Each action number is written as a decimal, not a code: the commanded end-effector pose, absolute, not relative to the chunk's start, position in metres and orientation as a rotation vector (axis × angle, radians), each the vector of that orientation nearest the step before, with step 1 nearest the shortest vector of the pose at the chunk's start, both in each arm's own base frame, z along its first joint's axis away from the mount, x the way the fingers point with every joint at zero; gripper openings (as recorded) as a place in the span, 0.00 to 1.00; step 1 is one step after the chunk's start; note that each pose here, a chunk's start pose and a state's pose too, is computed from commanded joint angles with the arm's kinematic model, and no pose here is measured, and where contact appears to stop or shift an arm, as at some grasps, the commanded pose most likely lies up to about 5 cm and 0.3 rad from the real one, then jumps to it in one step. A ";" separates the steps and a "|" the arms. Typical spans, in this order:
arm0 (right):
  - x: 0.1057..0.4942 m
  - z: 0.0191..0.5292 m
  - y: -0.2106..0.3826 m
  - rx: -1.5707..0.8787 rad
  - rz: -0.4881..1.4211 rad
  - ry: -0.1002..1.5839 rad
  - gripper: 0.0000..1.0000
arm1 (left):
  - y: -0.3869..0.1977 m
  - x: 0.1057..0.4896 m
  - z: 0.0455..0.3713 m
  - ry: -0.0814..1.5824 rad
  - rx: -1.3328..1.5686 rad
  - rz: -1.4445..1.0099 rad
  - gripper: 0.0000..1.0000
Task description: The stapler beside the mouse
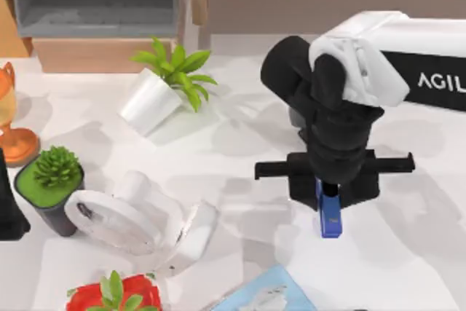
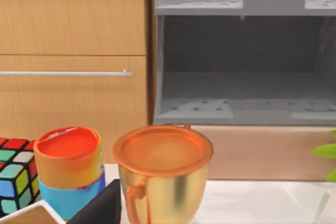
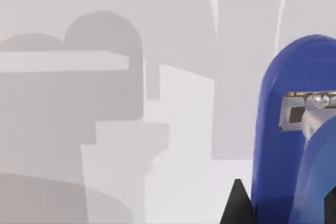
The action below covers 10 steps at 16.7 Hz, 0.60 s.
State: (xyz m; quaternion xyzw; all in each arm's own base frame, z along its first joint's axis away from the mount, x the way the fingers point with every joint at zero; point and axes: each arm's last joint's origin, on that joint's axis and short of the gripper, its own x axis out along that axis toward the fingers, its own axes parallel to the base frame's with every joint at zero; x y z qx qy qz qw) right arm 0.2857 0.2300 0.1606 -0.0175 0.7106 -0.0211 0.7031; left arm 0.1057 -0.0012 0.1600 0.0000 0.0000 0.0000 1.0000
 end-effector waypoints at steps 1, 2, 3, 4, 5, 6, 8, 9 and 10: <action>0.285 0.162 0.231 -0.039 -0.041 1.578 0.00 | -0.001 0.106 0.160 0.000 0.000 0.000 1.00; 0.284 0.163 0.232 -0.040 -0.035 1.574 0.00 | -0.001 0.106 0.160 0.000 0.000 0.000 1.00; 0.283 0.164 0.233 -0.039 -0.028 1.569 0.00 | -0.001 0.106 0.160 0.000 0.000 0.000 1.00; 0.283 0.165 0.234 -0.039 -0.021 1.564 0.00 | -0.001 0.106 0.160 0.000 0.000 0.000 1.00; 0.282 0.167 0.235 -0.038 -0.014 1.559 0.00 | -0.001 0.106 0.160 0.000 0.000 0.000 1.00; 0.281 0.168 0.236 -0.036 -0.007 1.553 0.00 | -0.001 0.106 0.160 0.000 0.000 0.000 1.00; 0.281 0.170 0.238 -0.033 0.007 1.542 0.00 | -0.001 0.106 0.160 0.000 0.000 0.000 1.00; 0.280 0.171 0.239 -0.031 0.012 1.537 0.00 | -0.001 0.106 0.160 0.000 0.000 0.000 1.00; 0.280 0.172 0.239 -0.029 0.017 1.532 0.00 | -0.001 0.106 0.160 0.000 0.000 0.000 1.00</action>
